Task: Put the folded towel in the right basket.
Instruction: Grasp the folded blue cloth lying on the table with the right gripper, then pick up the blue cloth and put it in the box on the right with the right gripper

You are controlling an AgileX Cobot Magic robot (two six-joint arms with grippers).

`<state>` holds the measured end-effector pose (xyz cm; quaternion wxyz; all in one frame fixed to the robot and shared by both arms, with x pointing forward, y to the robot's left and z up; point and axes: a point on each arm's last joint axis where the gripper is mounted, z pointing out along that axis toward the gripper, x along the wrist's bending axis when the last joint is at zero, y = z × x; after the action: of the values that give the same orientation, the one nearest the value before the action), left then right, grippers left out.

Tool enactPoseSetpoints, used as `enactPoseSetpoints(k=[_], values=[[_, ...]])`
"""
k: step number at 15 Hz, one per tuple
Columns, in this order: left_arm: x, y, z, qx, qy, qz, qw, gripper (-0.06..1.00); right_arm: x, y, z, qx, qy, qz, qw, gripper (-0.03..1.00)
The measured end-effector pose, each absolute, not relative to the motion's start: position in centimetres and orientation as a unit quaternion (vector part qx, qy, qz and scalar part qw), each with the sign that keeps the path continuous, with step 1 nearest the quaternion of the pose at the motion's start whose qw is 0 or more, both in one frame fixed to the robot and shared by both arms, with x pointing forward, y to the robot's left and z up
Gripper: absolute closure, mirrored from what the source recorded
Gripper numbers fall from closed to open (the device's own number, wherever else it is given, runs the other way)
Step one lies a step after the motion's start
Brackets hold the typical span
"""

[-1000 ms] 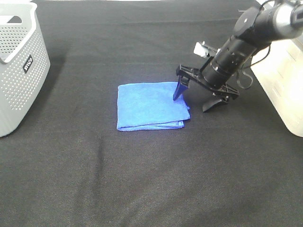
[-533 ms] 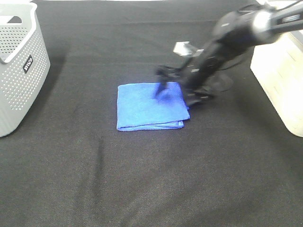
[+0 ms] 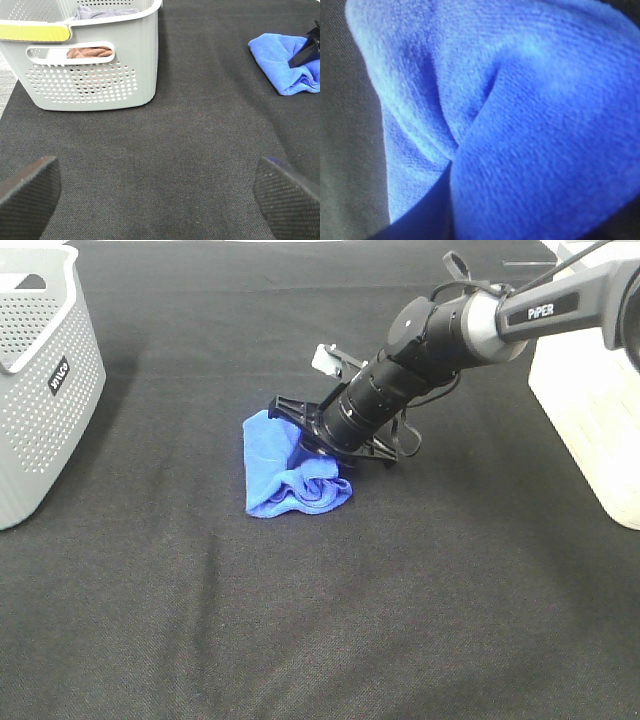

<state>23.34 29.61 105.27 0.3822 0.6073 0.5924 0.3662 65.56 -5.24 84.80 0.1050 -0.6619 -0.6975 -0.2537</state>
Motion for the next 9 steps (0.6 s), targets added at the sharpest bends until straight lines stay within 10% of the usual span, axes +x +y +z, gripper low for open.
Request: enactPoseSetpoints(k=[6,9], values=[[23.3,29.6,105.3,0.607,0.592,0.366,0.382,-0.03,64.8,-5.1,87.7,-0.623,-0.735,-0.241,0.116,0.72],[23.3,29.6,105.3,0.607,0.592,0.366,0.382,-0.03,64.6,-4.3,98.1,-0.549,-0.781,-0.279,0.106,0.72]])
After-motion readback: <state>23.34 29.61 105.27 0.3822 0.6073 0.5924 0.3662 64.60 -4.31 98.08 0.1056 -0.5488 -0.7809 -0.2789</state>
